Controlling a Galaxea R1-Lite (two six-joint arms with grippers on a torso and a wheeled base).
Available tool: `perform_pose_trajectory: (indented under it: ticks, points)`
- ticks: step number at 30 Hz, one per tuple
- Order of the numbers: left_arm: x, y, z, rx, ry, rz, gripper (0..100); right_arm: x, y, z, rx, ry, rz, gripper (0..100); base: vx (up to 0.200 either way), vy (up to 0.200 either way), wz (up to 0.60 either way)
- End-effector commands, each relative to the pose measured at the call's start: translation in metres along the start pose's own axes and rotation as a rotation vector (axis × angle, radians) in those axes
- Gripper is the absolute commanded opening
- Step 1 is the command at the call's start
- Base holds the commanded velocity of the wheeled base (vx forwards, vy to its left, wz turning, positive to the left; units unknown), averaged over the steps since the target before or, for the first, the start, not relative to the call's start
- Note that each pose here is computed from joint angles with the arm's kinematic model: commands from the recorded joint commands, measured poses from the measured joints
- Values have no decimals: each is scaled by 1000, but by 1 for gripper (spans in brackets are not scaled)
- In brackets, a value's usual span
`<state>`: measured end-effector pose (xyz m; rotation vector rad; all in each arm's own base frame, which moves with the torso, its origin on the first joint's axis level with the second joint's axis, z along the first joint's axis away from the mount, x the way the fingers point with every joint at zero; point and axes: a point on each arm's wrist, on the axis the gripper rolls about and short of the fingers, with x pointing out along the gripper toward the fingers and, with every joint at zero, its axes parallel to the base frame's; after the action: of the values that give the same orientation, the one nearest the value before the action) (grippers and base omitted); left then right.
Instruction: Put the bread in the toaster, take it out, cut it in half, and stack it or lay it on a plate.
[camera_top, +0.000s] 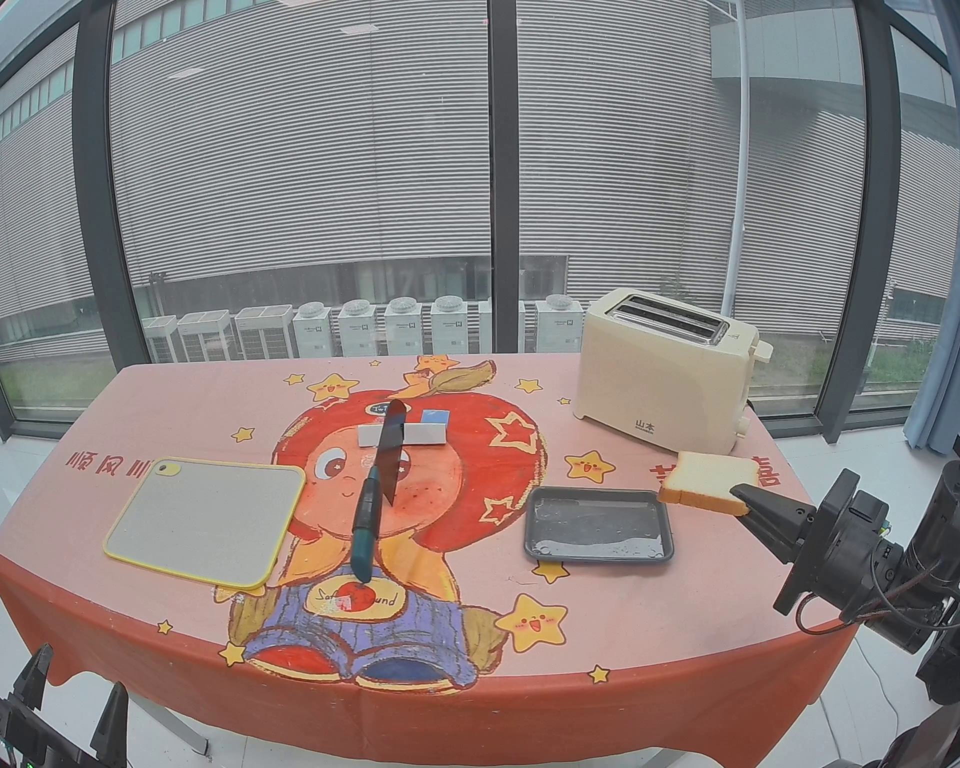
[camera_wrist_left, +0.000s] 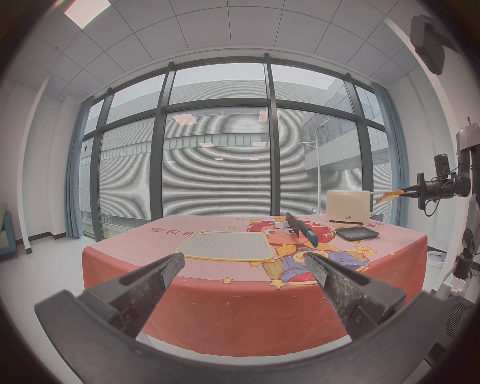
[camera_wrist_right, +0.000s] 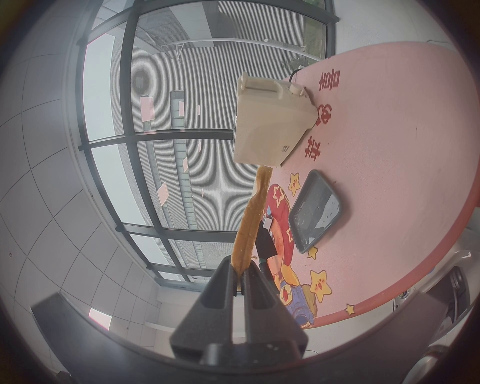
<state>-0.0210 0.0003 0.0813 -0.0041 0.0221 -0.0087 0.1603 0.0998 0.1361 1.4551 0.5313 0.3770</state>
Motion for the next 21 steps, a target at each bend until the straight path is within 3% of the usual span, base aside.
perform_pose_trajectory:
  ticks: [1,21]
  points:
    - [1,0,-5,0,18,1,100,0,0,0,-1,1,1,0,0,200,0]
    - [1,0,-5,1,18,0,100,-1,-2,-5,-2,32,-9,0,0,200,0]
